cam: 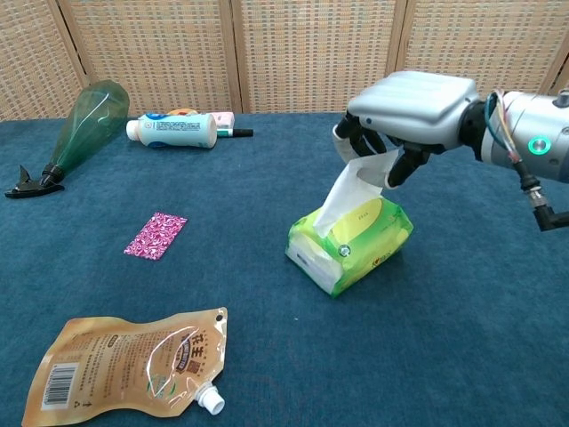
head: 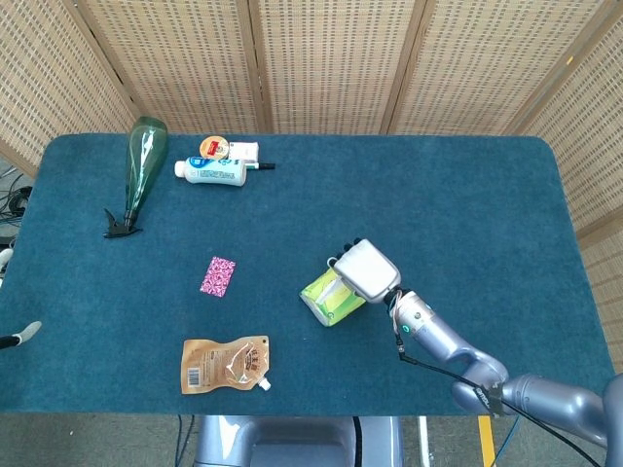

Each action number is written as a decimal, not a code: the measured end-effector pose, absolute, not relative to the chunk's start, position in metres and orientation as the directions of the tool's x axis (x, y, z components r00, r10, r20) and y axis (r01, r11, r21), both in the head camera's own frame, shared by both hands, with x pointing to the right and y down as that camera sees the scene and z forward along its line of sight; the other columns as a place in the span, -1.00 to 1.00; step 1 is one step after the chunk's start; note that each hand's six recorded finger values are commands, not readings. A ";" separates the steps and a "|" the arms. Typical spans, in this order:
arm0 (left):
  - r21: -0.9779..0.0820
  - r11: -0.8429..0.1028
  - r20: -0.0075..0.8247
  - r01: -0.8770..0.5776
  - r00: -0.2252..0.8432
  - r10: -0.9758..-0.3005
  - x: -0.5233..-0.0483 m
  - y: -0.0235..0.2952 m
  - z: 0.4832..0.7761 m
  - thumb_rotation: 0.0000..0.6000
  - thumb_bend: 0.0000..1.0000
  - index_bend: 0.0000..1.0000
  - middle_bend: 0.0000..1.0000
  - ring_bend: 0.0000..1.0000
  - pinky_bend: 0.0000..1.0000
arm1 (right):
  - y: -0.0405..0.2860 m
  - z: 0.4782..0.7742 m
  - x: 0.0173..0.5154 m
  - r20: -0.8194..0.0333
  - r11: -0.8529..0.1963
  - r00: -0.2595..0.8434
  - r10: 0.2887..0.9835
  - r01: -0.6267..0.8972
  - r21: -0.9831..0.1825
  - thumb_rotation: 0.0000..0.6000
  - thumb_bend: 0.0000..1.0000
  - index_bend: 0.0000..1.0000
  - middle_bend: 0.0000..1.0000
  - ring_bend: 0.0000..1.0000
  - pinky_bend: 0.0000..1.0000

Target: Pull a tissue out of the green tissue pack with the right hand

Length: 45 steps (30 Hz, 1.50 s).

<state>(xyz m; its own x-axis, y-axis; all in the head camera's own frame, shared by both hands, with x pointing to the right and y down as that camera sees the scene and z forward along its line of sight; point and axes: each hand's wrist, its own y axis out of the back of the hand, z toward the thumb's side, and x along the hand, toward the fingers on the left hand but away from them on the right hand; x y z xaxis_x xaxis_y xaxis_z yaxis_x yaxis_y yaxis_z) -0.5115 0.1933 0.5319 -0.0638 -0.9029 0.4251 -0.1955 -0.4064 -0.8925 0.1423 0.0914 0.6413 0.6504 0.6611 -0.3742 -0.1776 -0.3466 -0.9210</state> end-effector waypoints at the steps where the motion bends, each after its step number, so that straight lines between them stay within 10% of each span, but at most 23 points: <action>1: -0.892 -0.407 0.426 -0.195 -0.062 -0.903 -0.511 0.194 0.532 1.00 -1.00 -1.00 -1.00 -1.00 -1.00 | 0.091 0.635 0.143 -0.351 -0.332 0.658 0.666 -0.161 -0.930 1.00 0.24 0.31 0.29 0.13 0.13; 16: -0.899 -0.398 0.410 -0.185 -0.034 -0.911 -0.503 0.199 0.528 1.00 -1.00 -1.00 -1.00 -1.00 -1.00 | 0.119 0.505 0.167 0.058 -0.036 0.817 0.573 0.096 -0.995 1.00 0.24 0.31 0.29 0.13 0.13; 24: -0.899 -0.399 0.411 -0.178 -0.036 -0.911 -0.501 0.200 0.529 1.00 -1.00 -1.00 -1.00 -1.00 -1.00 | 0.186 0.526 0.174 0.074 -0.016 0.935 0.347 0.084 -0.996 1.00 0.24 0.31 0.29 0.13 0.12; 33: -0.896 -0.408 0.421 -0.173 -0.044 -0.906 -0.503 0.199 0.533 1.00 -1.00 -1.00 -1.00 -1.00 -1.00 | 0.207 0.588 0.167 0.012 -0.037 0.966 0.259 0.023 -0.999 1.00 0.23 0.30 0.22 0.11 0.13; 35: -0.894 -0.413 0.426 -0.171 -0.046 -0.903 -0.504 0.198 0.534 1.00 -1.00 -1.00 -1.00 -1.00 -1.00 | 0.207 0.599 0.171 -0.011 -0.031 0.968 0.250 -0.003 -1.000 1.00 0.05 -0.01 -0.11 -0.13 -0.05; 37: -0.893 -0.418 0.431 -0.169 -0.048 -0.901 -0.504 0.198 0.536 1.00 -1.00 -1.00 -1.00 -1.00 -1.00 | 0.207 0.612 0.178 -0.039 -0.011 0.971 0.236 -0.037 -0.999 1.00 -0.57 -0.69 -0.75 -0.72 -0.51; 39: -0.894 -0.417 0.430 -0.166 -0.051 -0.901 -0.505 0.197 0.536 1.00 -1.00 -1.00 -1.00 -1.00 -1.00 | 0.208 0.621 0.187 -0.062 0.022 0.973 0.224 -0.069 -0.997 1.00 -0.94 -0.97 -0.99 -0.98 -0.73; 45: -0.896 -0.414 0.426 -0.158 -0.053 -0.903 -0.502 0.197 0.537 1.00 -1.00 -1.00 -1.00 -1.00 -1.00 | 0.208 0.617 0.207 -0.051 0.094 0.970 0.237 -0.075 -0.993 1.00 -1.00 -1.00 -1.00 -1.00 -0.79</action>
<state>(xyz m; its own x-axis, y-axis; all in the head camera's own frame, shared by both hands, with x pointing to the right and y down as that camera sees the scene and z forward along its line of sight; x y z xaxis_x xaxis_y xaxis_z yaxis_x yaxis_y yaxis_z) -0.5020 0.1973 0.5368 -0.0533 -0.9029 0.4264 -0.1578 -0.4141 -0.8965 0.2071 0.2076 0.6170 0.9702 0.2370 -0.0512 -0.0752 0.0935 -0.9928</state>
